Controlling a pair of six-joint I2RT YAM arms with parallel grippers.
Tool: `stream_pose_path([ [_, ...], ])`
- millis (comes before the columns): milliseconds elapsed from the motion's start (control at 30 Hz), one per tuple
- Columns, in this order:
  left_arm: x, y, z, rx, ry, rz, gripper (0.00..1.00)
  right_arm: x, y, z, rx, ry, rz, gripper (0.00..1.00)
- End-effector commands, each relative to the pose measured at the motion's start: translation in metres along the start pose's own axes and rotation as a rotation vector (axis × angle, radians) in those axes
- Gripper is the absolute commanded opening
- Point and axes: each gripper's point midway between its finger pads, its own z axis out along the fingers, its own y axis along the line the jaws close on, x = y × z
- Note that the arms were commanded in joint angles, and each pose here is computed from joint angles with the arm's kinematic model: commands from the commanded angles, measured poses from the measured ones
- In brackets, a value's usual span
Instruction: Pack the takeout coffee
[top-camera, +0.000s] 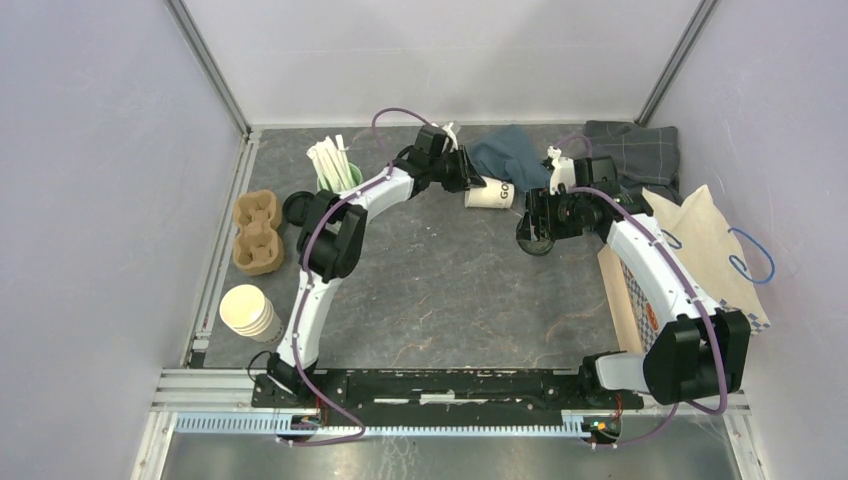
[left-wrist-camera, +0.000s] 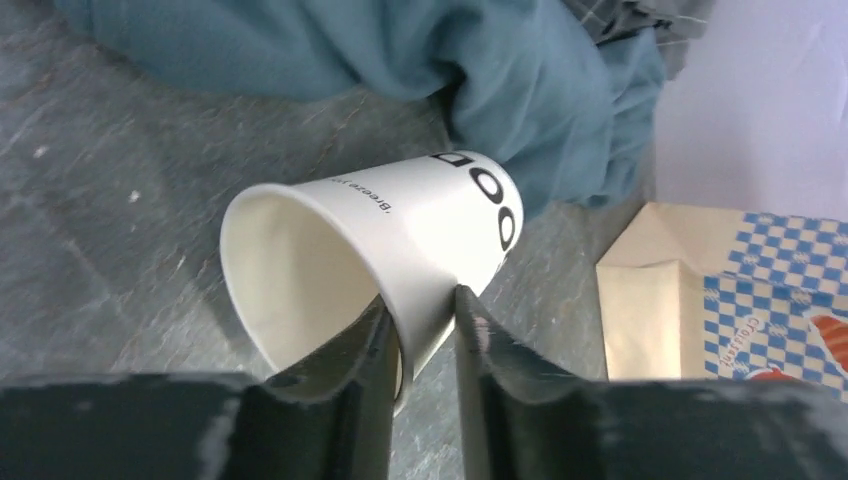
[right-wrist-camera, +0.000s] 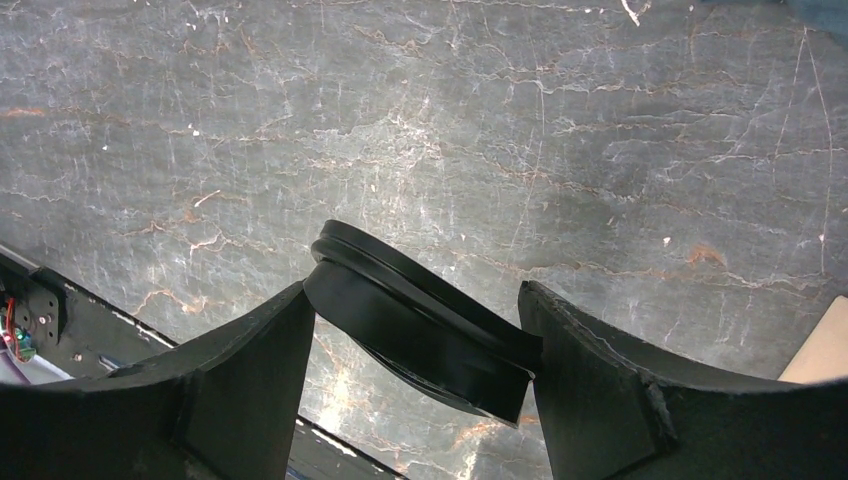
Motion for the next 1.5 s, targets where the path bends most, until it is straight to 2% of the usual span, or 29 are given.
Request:
stream_pose_path([
  [0, -0.018, -0.037, -0.008, 0.169, -0.061, -0.041, 0.16, -0.013, 0.006, -0.008, -0.023, -0.051, -0.021, 0.79],
  [100, -0.02, -0.043, -0.023, 0.117, -0.067, 0.012, 0.02, -0.017, 0.007, -0.009, -0.025, -0.058, -0.022, 0.78],
  [167, -0.018, -0.047, -0.039, 0.041, -0.049, 0.069, 0.02, -0.019, 0.007, -0.01, -0.021, -0.063, -0.026, 0.78],
  [300, -0.001, -0.048, -0.084, -0.255, 0.003, 0.237, 0.02, -0.017, 0.001, -0.011, 0.018, -0.061, -0.028, 0.79],
  [500, 0.086, -0.044, -0.13, -0.573, 0.212, 0.453, 0.02, -0.016, -0.006, -0.012, 0.067, -0.047, -0.057, 0.79],
  [667, 0.14, -0.046, -0.142, -0.634, 0.281, 0.5, 0.02, -0.012, 0.001, -0.009, 0.053, -0.036, -0.078, 0.79],
  [933, 0.17, -0.061, -0.143, -0.638, 0.295, 0.578, 0.12, -0.001, 0.01, -0.001, 0.03, -0.002, -0.1, 0.79],
  [1000, 0.176, -0.061, -0.142, -0.641, 0.302, 0.595, 0.2, 0.001, 0.011, -0.001, 0.027, 0.007, -0.1, 0.79],
  [1100, 0.178, -0.067, -0.144, -0.614, 0.309, 0.595, 0.38, 0.002, 0.013, -0.003, 0.027, 0.014, -0.102, 0.79],
  [1300, 0.159, -0.127, -0.175, -0.425, 0.242, 0.547, 0.69, 0.007, 0.019, -0.004, 0.008, 0.045, -0.109, 0.79],
  [1367, 0.15, -0.142, -0.195, -0.374, 0.207, 0.527, 0.75, 0.008, 0.033, 0.0, -0.046, 0.064, -0.122, 0.8],
  [1467, 0.134, -0.133, -0.222, -0.363, 0.163, 0.469, 0.78, 0.01, 0.067, 0.012, -0.154, 0.111, -0.141, 0.8],
])
